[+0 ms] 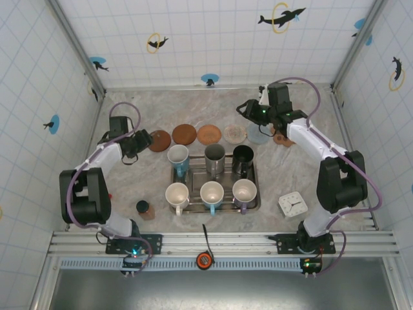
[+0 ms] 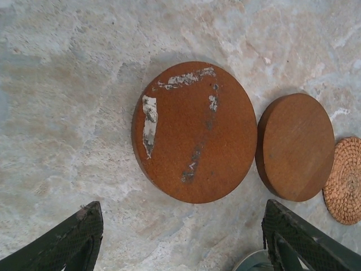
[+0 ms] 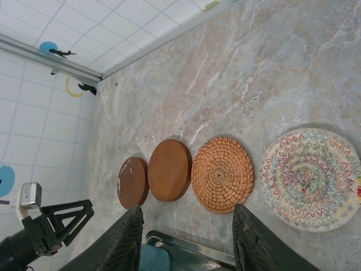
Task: Place the cup by the coaster
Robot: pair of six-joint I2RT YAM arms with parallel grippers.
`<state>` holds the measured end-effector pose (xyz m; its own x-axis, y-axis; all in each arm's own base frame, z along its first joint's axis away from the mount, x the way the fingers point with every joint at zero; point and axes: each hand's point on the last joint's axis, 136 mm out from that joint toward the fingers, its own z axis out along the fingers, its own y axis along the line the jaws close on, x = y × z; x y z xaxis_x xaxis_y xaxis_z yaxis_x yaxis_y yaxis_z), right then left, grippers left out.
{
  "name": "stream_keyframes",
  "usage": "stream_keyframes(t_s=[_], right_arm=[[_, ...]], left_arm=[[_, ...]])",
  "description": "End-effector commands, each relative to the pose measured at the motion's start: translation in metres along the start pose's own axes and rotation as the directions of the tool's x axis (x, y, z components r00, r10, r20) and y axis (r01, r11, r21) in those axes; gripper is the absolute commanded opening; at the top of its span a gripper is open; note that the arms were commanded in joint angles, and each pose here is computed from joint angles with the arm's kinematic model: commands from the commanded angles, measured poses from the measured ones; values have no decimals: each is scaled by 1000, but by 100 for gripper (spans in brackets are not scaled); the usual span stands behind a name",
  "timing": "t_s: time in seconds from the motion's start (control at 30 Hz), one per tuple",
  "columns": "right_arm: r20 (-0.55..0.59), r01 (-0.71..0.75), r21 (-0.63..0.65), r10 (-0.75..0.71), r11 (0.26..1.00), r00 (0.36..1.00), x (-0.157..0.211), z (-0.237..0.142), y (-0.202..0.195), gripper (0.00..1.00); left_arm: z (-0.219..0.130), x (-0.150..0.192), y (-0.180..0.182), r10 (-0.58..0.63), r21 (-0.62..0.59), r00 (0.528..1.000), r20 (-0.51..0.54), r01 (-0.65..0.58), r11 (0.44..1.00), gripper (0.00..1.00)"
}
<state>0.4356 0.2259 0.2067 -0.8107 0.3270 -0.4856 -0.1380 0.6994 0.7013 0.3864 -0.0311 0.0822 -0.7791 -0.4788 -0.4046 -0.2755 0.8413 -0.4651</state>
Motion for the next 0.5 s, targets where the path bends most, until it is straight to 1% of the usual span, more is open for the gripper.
stream_keyframes(t_s=[0.0, 0.23, 0.47], right_arm=[[43, 3, -5, -3, 1000, 999, -6, -3, 2, 45], [38, -27, -1, 27, 1000, 999, -5, 8, -6, 45], [11, -18, 25, 18, 1000, 1000, 3, 20, -11, 45]], left_arm=[[9, 1, 3, -26, 12, 1000, -12, 26, 1000, 75], [24, 8, 8, -31, 13, 998, -49, 31, 999, 73], [37, 15, 10, -50, 27, 996, -81, 52, 998, 72]])
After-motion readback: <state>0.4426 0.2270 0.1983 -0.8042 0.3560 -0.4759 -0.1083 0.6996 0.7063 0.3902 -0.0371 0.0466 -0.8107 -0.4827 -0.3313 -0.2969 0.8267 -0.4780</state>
